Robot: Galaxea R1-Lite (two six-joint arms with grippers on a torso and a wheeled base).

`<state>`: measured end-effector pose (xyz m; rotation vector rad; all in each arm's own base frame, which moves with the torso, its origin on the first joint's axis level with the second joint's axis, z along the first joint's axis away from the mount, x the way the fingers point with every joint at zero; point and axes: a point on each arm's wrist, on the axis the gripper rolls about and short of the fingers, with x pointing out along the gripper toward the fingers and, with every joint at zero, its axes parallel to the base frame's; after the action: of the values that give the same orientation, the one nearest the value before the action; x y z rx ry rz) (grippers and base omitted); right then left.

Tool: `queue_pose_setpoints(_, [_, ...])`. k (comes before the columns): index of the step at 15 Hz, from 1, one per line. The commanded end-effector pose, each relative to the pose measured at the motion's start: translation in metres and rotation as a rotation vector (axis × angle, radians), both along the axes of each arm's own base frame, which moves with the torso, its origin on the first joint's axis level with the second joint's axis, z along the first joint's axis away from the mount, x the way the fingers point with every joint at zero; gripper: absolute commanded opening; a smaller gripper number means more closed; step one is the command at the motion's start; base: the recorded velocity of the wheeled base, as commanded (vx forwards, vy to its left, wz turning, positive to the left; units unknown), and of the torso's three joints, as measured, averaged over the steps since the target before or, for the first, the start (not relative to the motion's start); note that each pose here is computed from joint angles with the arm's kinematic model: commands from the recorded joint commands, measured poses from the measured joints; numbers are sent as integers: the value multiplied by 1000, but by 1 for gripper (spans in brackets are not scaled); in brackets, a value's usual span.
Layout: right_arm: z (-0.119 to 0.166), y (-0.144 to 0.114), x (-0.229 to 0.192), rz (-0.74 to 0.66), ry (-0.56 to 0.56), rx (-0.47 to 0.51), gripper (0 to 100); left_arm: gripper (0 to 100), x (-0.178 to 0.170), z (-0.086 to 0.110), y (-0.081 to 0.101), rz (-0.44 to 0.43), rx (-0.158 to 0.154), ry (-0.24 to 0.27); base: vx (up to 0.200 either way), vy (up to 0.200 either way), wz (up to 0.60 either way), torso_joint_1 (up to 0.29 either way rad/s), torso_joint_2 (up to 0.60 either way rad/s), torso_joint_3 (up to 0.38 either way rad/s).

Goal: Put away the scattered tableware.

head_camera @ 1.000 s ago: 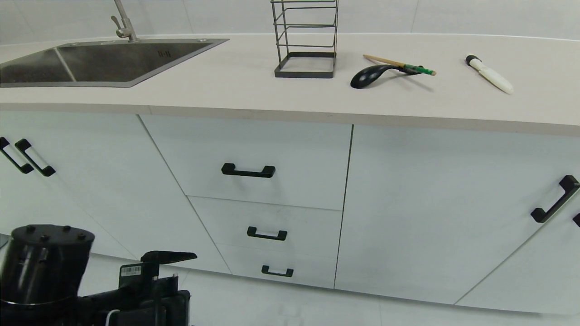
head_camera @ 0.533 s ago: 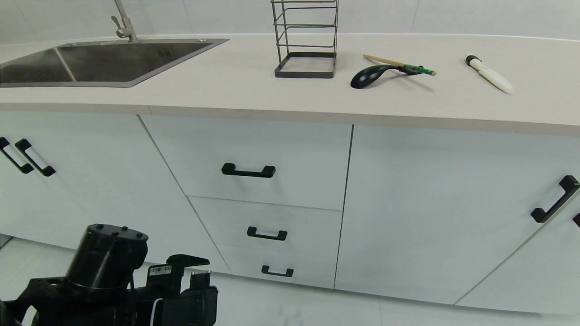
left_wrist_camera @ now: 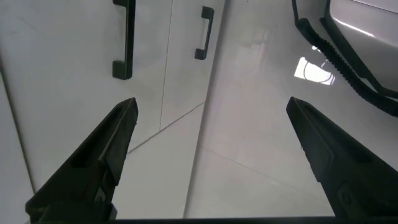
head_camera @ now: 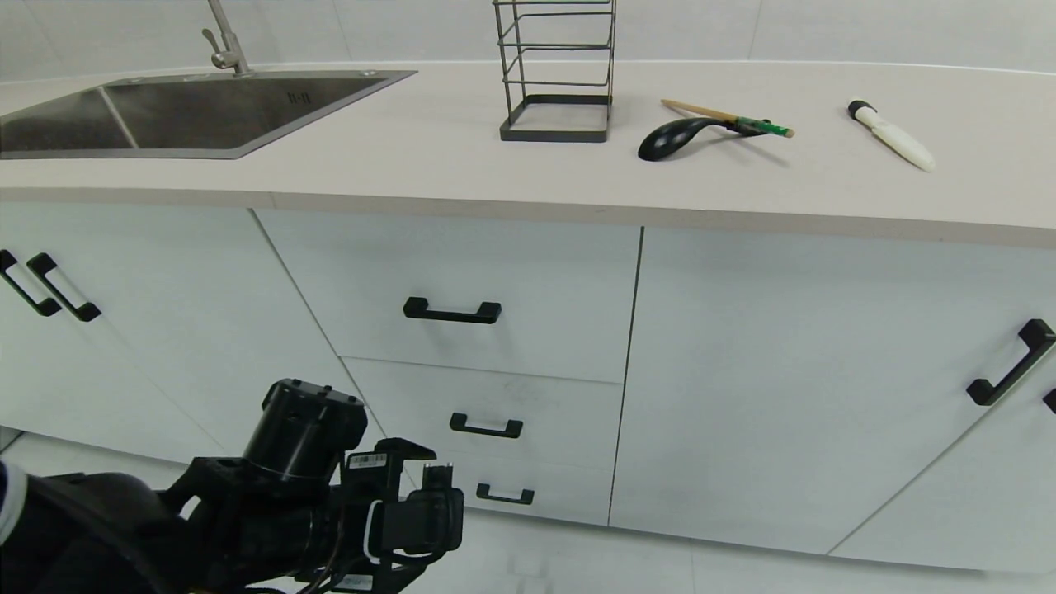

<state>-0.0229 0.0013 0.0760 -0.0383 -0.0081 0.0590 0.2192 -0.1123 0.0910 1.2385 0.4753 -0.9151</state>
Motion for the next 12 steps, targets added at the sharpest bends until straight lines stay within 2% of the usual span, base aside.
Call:
queue_pose_setpoints(1, [0, 0, 0, 1, 1, 0, 0, 100, 17, -11, -14, -18, 14, 25, 0, 0, 0, 0, 0, 0])
queue_pose_setpoints(5, [0, 0, 0, 1, 1, 0, 0, 100, 40, -12, -28, -22, 6, 0, 0, 0, 0, 0, 0, 0])
queue_pose_setpoints(12, [0, 0, 0, 1, 1, 0, 0, 100, 51, -18, -33, -18, 0, -11, 0, 0, 0, 0, 0, 0])
